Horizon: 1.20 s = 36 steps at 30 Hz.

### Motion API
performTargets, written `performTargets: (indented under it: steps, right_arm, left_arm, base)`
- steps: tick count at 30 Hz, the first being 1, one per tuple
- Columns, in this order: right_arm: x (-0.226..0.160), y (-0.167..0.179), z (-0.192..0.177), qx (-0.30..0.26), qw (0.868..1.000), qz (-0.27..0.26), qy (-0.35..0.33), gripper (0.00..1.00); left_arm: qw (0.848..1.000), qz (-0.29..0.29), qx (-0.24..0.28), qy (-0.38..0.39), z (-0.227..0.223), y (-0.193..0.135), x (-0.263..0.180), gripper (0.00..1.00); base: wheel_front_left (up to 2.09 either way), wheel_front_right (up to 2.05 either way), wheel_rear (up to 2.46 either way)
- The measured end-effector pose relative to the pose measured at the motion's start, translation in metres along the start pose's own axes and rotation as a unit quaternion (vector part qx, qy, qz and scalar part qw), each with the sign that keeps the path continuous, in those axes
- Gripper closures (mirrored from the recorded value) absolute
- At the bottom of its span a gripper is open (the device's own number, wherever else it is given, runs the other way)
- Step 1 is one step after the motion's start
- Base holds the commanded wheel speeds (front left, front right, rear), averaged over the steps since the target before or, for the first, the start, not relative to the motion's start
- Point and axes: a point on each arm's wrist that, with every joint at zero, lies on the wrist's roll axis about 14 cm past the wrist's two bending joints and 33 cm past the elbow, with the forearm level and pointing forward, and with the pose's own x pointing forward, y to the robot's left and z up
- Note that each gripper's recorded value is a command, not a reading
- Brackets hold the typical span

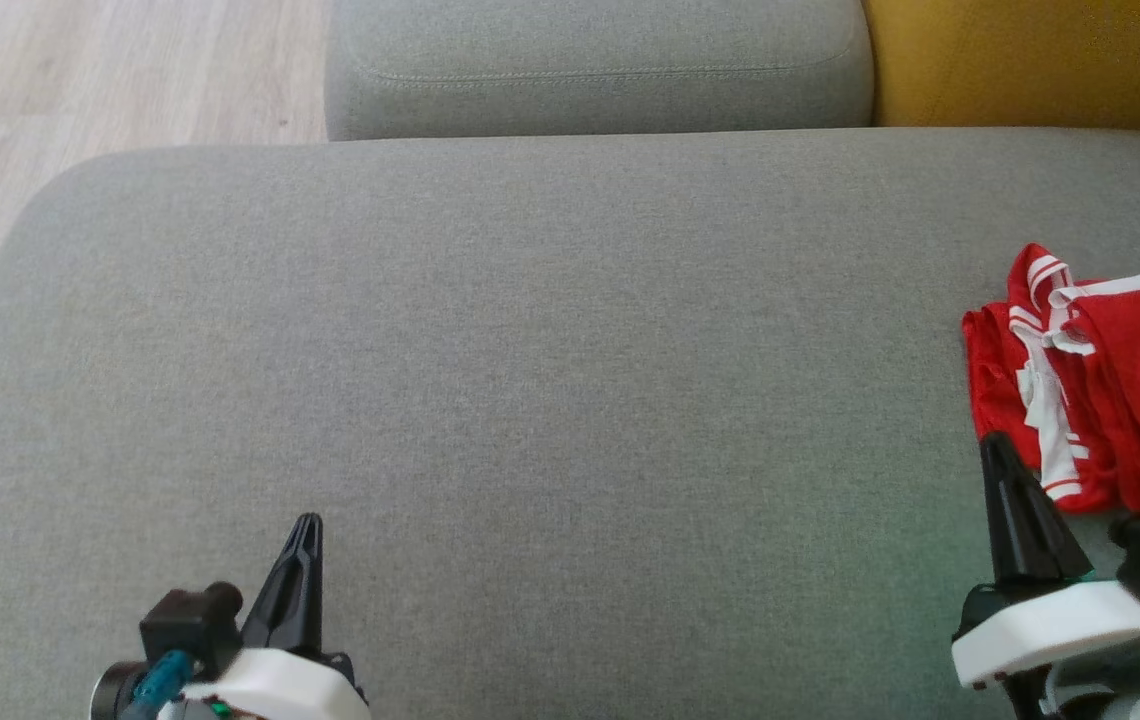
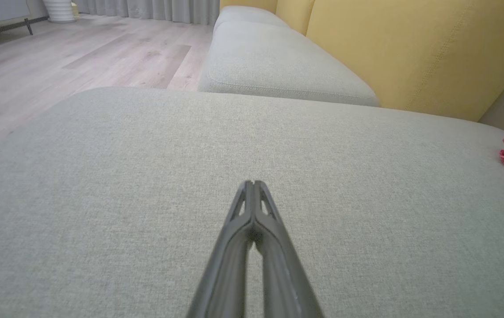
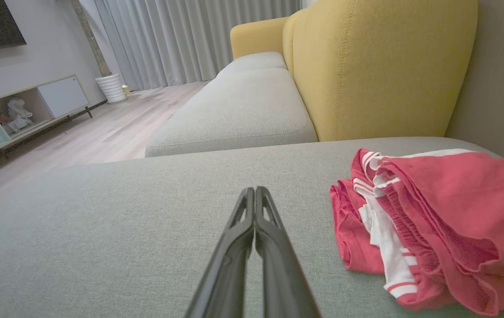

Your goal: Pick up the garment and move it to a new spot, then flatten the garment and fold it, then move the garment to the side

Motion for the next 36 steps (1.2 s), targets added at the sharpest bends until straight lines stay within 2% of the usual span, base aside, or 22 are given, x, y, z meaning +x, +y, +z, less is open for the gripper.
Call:
performTargets:
  steps: [16, 36]
  right_arm:
    - [-0.002, -0.003, -0.009, 0.099, 0.995, -0.002, 0.006, 1.0]
    - [0.002, -0.008, -0.011, 0.217, 0.976, -0.006, -0.001, 1.0]
  left_arm:
    - [0.996, 0.012, -0.086, 0.027, -0.007, 0.007, 0.005, 1.0]
    - [0.979, 0.026, -0.199, 0.041, -0.007, 0.015, 0.014, 1.0]
  base:
    - [0.0, 0.0, 0.0]
    - [0.0, 0.0, 0.0]
